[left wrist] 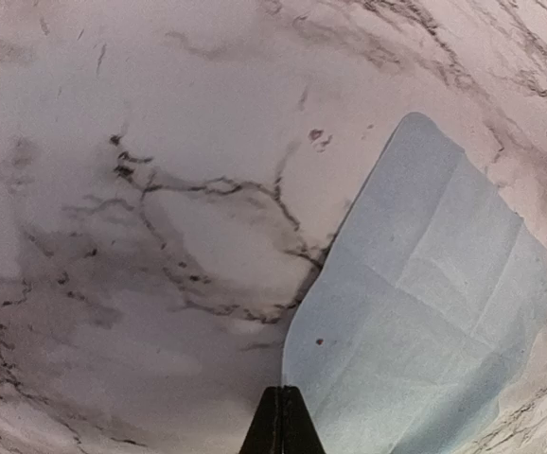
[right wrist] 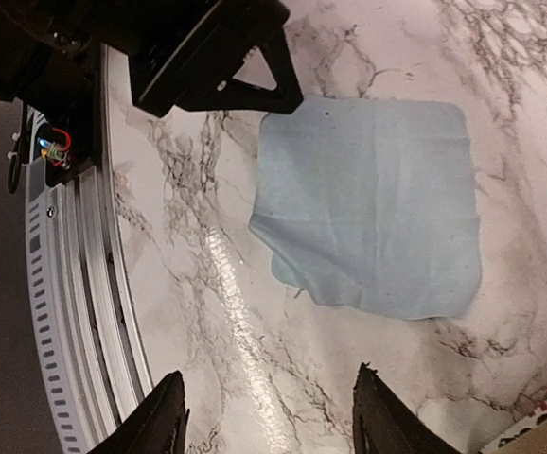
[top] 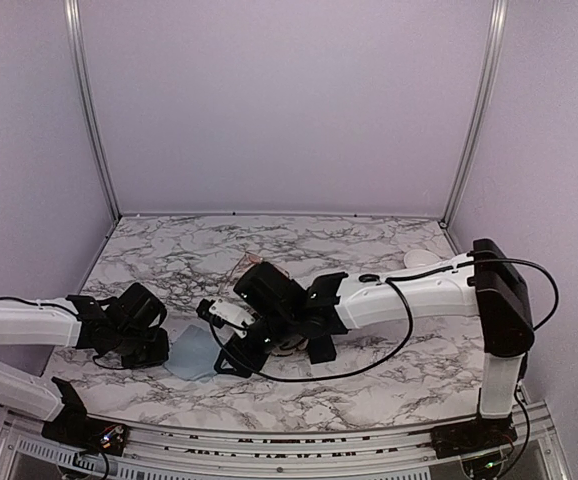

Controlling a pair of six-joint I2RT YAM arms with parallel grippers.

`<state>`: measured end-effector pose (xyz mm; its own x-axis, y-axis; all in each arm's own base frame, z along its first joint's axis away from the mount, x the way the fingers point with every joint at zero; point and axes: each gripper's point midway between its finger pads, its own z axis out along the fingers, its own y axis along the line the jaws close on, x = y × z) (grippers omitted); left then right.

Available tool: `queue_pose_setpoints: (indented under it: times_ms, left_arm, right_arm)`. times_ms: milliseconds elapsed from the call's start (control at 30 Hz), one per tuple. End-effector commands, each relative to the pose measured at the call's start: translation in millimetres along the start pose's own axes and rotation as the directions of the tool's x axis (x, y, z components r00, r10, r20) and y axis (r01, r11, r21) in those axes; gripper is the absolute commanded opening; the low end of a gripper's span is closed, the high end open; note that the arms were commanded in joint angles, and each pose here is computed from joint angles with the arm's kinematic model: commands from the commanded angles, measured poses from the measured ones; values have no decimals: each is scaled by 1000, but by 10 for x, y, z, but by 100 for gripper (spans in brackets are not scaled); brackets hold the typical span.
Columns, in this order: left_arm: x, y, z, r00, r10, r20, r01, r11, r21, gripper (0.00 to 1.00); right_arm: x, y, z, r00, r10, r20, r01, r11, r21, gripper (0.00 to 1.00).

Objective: Organize the sunglasses
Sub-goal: Pick up the corner of the glasses cleaning cloth from the center of the board.

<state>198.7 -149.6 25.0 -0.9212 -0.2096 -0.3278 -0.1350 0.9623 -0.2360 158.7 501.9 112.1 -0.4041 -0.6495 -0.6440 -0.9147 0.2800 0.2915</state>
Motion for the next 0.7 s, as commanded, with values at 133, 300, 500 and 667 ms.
queue_pose_setpoints:
  times_ms: [133,300,500,667]
  left_arm:
    - [-10,346,-136,964,-229,135,237,971,-44,0]
    - [-159,327,-189,937,-276,215,282,959,1,0]
    - [-190,287,-111,945,-251,209,262,965,-27,0]
    - [-169,269,-95,944,-262,202,268,963,-4,0]
  right_arm:
    - [-55,488,415,997,-80,4,80,996,-44,55]
    - [-103,469,490,996,-82,39,84,996,-35,54]
    - [-108,491,599,992,-122,41,124,990,-61,49]
    - [-100,454,716,988,-153,33,154,987,-39,43]
